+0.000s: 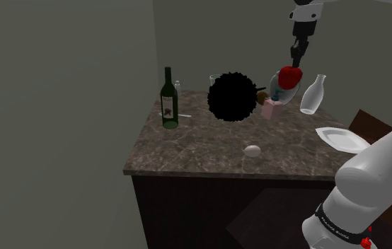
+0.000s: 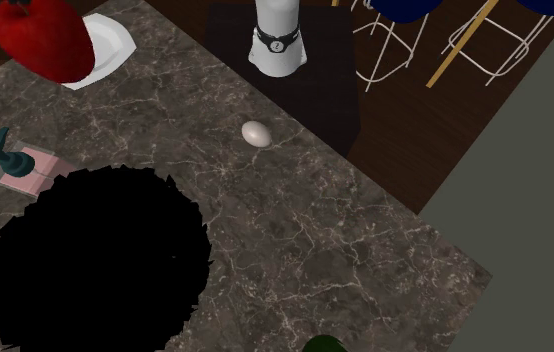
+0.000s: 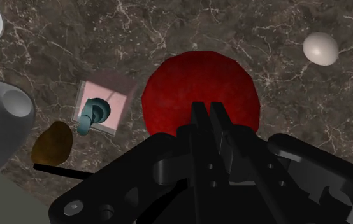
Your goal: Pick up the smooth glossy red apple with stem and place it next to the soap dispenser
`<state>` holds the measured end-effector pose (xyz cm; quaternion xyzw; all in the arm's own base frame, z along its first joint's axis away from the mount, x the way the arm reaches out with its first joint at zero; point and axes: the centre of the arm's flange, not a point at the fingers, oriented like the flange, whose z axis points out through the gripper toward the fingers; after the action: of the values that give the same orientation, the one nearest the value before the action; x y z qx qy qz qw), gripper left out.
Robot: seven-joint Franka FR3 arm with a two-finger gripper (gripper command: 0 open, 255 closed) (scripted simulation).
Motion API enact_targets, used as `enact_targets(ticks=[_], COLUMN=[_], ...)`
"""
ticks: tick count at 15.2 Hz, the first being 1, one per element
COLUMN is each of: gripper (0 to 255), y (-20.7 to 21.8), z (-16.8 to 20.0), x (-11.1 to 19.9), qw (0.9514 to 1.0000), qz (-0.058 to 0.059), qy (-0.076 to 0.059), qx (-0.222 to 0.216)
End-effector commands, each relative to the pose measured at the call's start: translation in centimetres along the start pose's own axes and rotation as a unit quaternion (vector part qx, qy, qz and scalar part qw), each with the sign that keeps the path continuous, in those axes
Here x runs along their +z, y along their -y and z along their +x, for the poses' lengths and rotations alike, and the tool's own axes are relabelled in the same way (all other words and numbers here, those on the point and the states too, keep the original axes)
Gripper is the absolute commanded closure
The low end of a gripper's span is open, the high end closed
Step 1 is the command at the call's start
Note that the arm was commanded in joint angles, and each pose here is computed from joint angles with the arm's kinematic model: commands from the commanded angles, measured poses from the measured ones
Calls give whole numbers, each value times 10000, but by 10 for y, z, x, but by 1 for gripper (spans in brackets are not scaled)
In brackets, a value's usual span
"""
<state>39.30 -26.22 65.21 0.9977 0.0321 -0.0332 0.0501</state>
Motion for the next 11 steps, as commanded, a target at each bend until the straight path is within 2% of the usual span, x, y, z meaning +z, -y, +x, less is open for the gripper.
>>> enact_targets(ticks=[1, 11], gripper=[255, 255], y=[-25, -148], z=[-10, -56], x=[4, 19], qw=[10000, 10000], qz=[-4, -4], qy=[1, 1], qx=[-8, -8])
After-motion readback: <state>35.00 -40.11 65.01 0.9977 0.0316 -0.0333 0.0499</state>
